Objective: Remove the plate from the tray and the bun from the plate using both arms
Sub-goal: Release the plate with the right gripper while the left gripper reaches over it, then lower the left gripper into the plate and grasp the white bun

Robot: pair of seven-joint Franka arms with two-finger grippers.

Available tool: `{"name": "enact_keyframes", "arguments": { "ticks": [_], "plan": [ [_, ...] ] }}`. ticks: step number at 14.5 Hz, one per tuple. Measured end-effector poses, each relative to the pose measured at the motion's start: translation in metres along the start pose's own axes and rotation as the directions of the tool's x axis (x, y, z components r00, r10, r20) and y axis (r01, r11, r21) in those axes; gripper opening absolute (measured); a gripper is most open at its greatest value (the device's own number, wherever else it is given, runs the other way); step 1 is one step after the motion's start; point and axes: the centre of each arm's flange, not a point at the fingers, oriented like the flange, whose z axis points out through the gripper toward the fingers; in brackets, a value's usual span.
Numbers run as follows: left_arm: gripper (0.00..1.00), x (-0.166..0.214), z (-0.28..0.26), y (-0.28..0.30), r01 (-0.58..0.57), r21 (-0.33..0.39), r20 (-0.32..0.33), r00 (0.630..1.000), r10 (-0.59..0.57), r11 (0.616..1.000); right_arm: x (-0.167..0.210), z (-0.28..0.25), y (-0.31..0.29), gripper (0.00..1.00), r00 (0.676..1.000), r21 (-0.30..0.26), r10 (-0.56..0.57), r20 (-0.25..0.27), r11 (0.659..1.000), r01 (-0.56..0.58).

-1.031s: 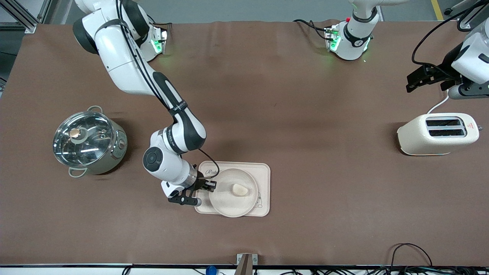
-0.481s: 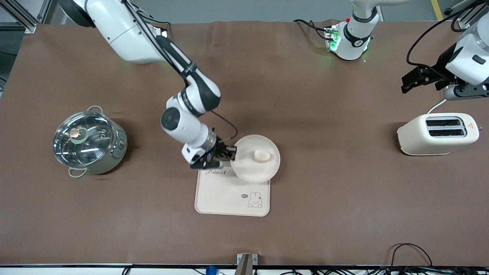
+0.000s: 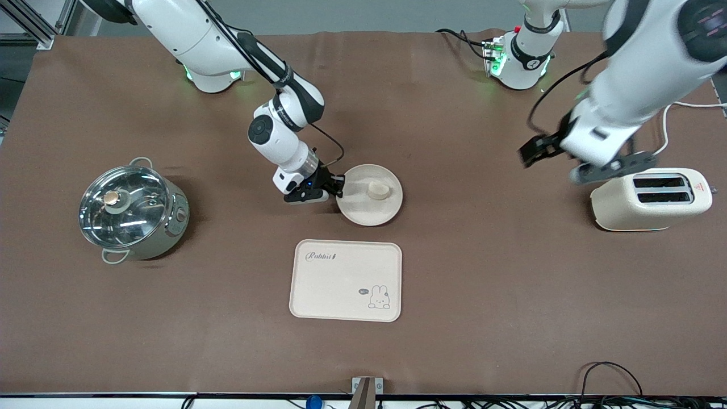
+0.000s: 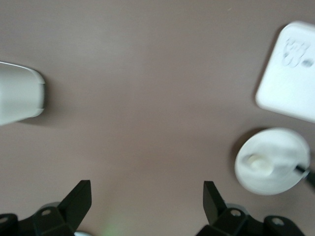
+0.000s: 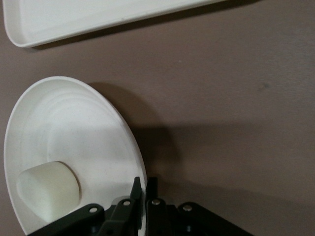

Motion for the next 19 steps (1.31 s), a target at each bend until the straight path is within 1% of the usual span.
{"name": "enact_keyframes", "arguments": {
  "ticks": [1,2,4,5,6,7,8,9,10,11,13,14,15,16,17,19],
  "plan": [
    [1.00,0.002,0.020,0.023,0.035,-0.019,0.005,0.999,-0.035,0.999,0.004,-0.003,0.003,0.10,1.000,0.000,0.007,-0.005,1.000,-0.007],
    [1.00,0.003,0.041,0.044,0.066,-0.035,0.018,0.998,-0.065,0.997,0.008,-0.006,0.005,0.18,1.000,0.001,0.012,-0.012,1.000,-0.012],
    [1.00,0.002,0.082,0.077,0.113,-0.048,0.050,0.993,-0.110,0.992,0.014,-0.018,0.001,0.40,1.000,0.004,0.008,-0.017,1.000,-0.008],
    [1.00,-0.001,0.100,0.092,0.133,-0.048,0.067,0.989,-0.129,0.990,0.016,-0.029,-0.006,0.49,1.000,0.002,-0.002,-0.007,1.000,0.002],
    [1.00,-0.005,0.117,0.106,0.152,-0.045,0.083,0.985,-0.148,0.987,0.019,-0.044,-0.016,0.59,1.000,-0.001,-0.014,0.008,1.000,0.014],
    [1.00,-0.010,0.133,0.119,0.167,-0.041,0.098,0.982,-0.163,0.985,0.026,-0.065,-0.025,0.68,0.999,-0.009,-0.020,0.033,1.000,0.020],
    [1.00,-0.015,0.149,0.130,0.179,-0.037,0.110,0.979,-0.174,0.983,0.038,-0.092,-0.031,0.78,0.997,-0.023,-0.018,0.069,1.000,0.019],
    [1.00,-0.019,0.164,0.142,0.194,-0.036,0.120,0.975,-0.189,0.980,0.056,-0.125,-0.030,0.89,0.995,-0.039,-0.006,0.100,0.999,0.010],
    [1.00,-0.024,0.181,0.153,0.213,-0.040,0.128,0.970,-0.207,0.976,0.077,-0.163,-0.020,0.98,0.992,-0.055,-0.001,0.129,0.998,0.008],
    [1.00,-0.028,0.197,0.164,0.231,-0.043,0.135,0.965,-0.224,0.972,0.099,-0.204,-0.002,1.00,0.988,-0.067,-0.006,0.153,0.998,0.016],
    [1.00,-0.037,0.228,0.183,0.264,-0.044,0.136,0.957,-0.256,0.963,0.141,-0.292,0.045,1.00,0.981,-0.083,-0.005,0.196,0.996,0.022],
    [1.00,-0.041,0.242,0.192,0.285,-0.049,0.135,0.952,-0.276,0.957,0.158,-0.338,0.069,1.00,0.978,-0.111,-0.005,0.210,0.993,0.029],
    [1.00,-0.046,0.255,0.202,0.304,-0.062,0.134,0.946,-0.294,0.951,0.171,-0.382,0.089,1.00,0.976,-0.162,-0.003,0.217,0.986,0.039],
    [1.00,-0.051,0.267,0.212,0.323,-0.075,0.131,0.941,-0.312,0.943,0.180,-0.424,0.104,1.00,0.976,-0.209,0.002,0.216,0.977,0.044],
    [1.00,-0.056,0.277,0.221,0.341,-0.081,0.128,0.935,-0.329,0.937,0.186,-0.457,0.113,1.00,0.979,-0.236,0.004,0.205,0.971,0.046],
    [1.00,-0.067,0.298,0.239,0.374,-0.073,0.120,0.924,-0.364,0.925,0.191,-0.505,0.135,1.00,0.986,-0.272,0.006,0.168,0.961,0.040]
  ]
}}
